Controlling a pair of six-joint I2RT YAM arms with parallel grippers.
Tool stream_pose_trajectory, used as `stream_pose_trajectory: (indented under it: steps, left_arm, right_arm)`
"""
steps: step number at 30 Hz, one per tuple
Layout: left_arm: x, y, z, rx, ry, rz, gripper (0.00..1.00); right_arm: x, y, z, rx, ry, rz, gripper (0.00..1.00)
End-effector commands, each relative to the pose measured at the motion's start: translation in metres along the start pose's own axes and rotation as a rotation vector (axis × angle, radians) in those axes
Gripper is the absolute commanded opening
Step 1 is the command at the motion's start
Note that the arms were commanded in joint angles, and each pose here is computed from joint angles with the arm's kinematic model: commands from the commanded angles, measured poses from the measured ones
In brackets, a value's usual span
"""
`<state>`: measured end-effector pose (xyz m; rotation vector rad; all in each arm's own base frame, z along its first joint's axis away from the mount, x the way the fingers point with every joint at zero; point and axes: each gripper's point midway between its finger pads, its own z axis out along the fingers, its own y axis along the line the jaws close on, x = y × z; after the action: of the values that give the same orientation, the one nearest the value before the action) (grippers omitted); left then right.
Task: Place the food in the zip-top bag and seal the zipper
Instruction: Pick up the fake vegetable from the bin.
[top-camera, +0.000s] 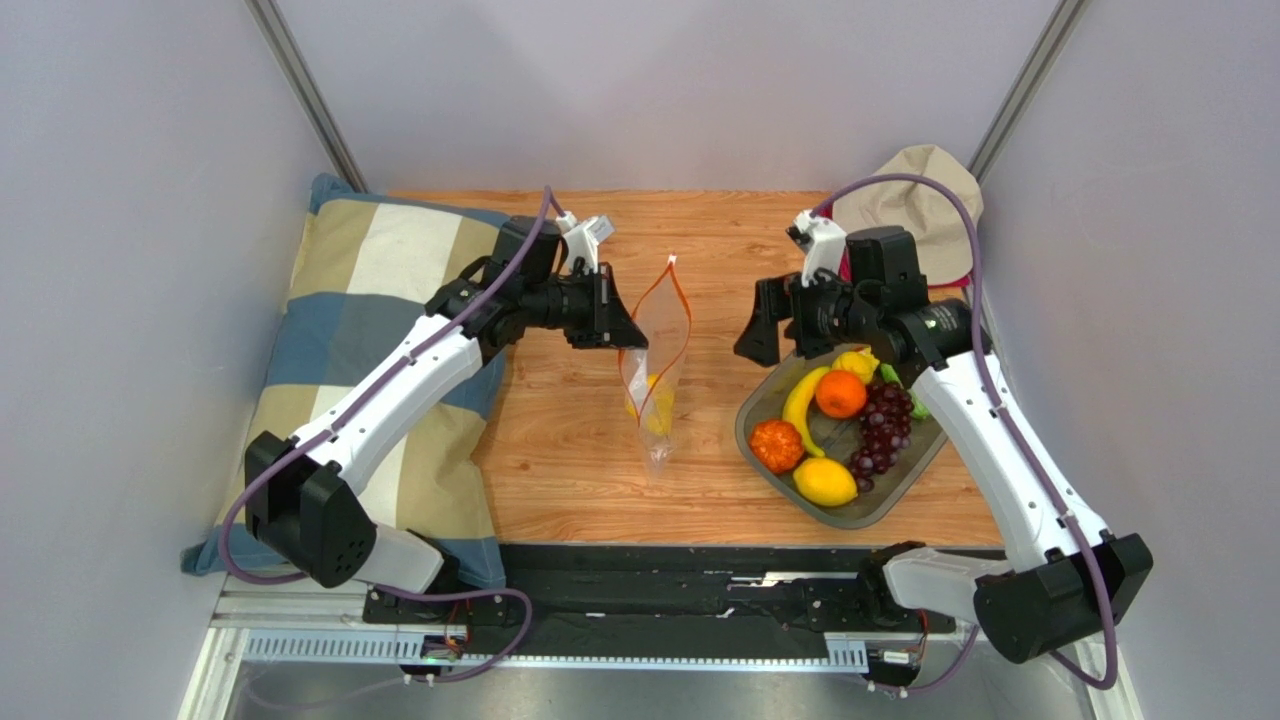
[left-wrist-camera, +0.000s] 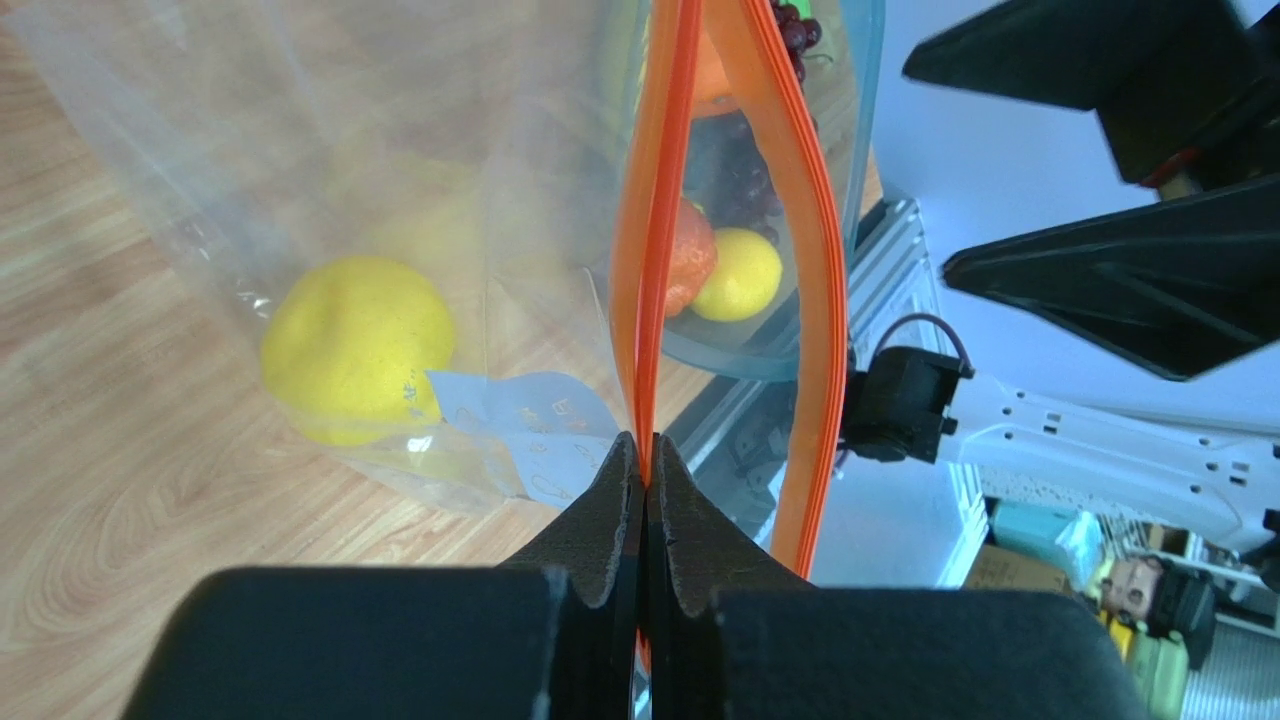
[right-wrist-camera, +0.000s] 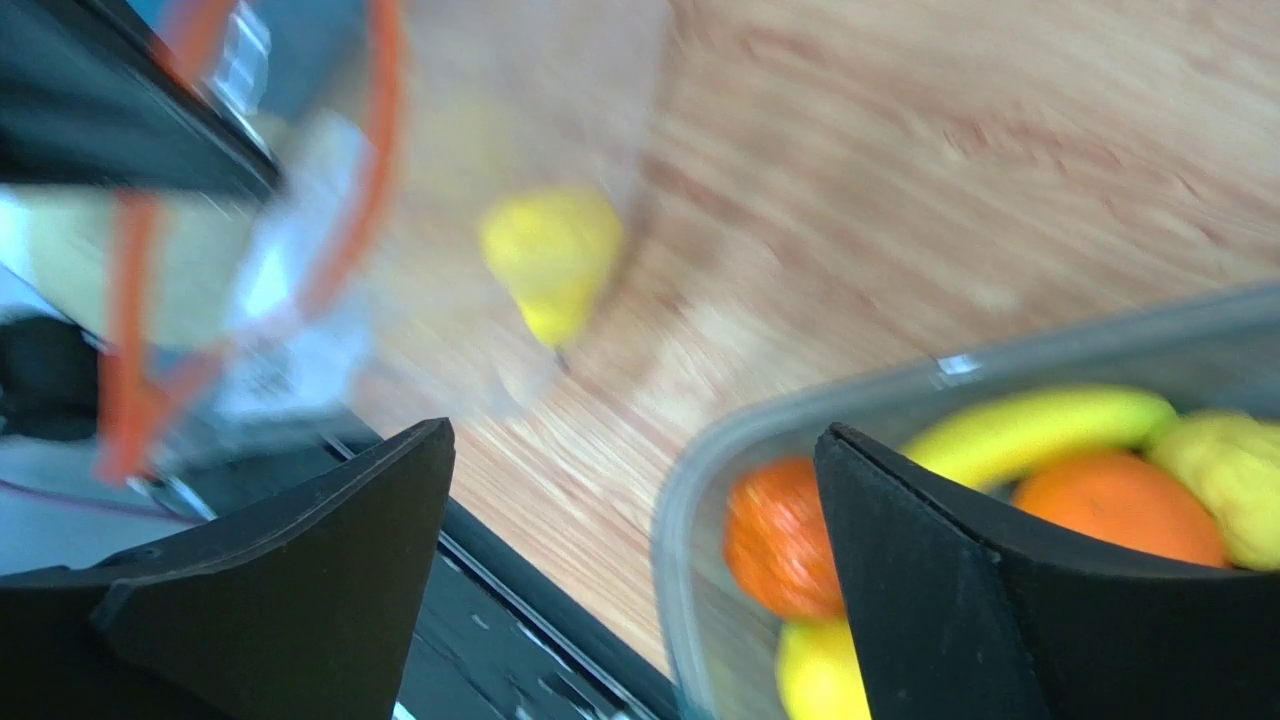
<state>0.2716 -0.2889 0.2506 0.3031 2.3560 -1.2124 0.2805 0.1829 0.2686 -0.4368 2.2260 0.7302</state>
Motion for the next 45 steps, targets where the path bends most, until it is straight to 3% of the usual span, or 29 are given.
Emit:
stream_pose_trajectory:
  steps: [1, 5, 7, 13, 23, 32, 34, 38, 42, 45]
  left_arm:
    - [-0.011, -0.004, -0.015, -0.037, -0.053, 0.051, 0.0]
    - [0.0, 0.012, -0.011, -0.081, -0.008, 0.051, 0.0]
    - [0.003, 0.015, -0.01, -0.082, -0.007, 0.047, 0.0]
    - [0.005, 0.02, -0.009, -0.103, -0.004, 0.06, 0.0]
    - [0.006, 0.028, -0.007, -0.128, -0.008, 0.066, 0.0]
    - [0.005, 0.036, -0.002, -0.155, -0.003, 0.059, 0.0]
    - [0.006, 0.036, 0.0, -0.147, 0.001, 0.057, 0.0]
    - [0.006, 0.036, 0.002, -0.143, 0.009, 0.049, 0.0]
    - [0.004, 0.037, 0.005, -0.147, 0.011, 0.043, 0.0]
    - [0.004, 0.038, 0.006, -0.151, 0.014, 0.037, 0.0]
  right_arm:
    - [0.065, -0.011, -0.027, -0.009, 0.187, -0.192, 0.93]
    - [0.13, -0.039, -0.018, 0.011, 0.321, -0.289, 0.93]
    - [0.121, -0.047, -0.008, 0.051, 0.273, -0.291, 0.93]
    - [0.149, -0.081, 0.019, 0.149, 0.459, -0.242, 0.9]
    - [0.175, -0.097, 0.058, 0.112, 0.537, -0.218, 0.86]
    - [0.18, -0.094, 0.052, 0.066, 0.551, -0.19, 0.58]
    - [0.175, -0.093, 0.046, 0.058, 0.546, -0.187, 0.46]
    - [0.145, -0.088, 0.029, 0.054, 0.475, -0.161, 0.24]
    - [0.092, -0.071, 0.005, 0.038, 0.32, -0.164, 0.04]
    - [0.049, -0.043, -0.006, -0.025, 0.181, -0.15, 0.0]
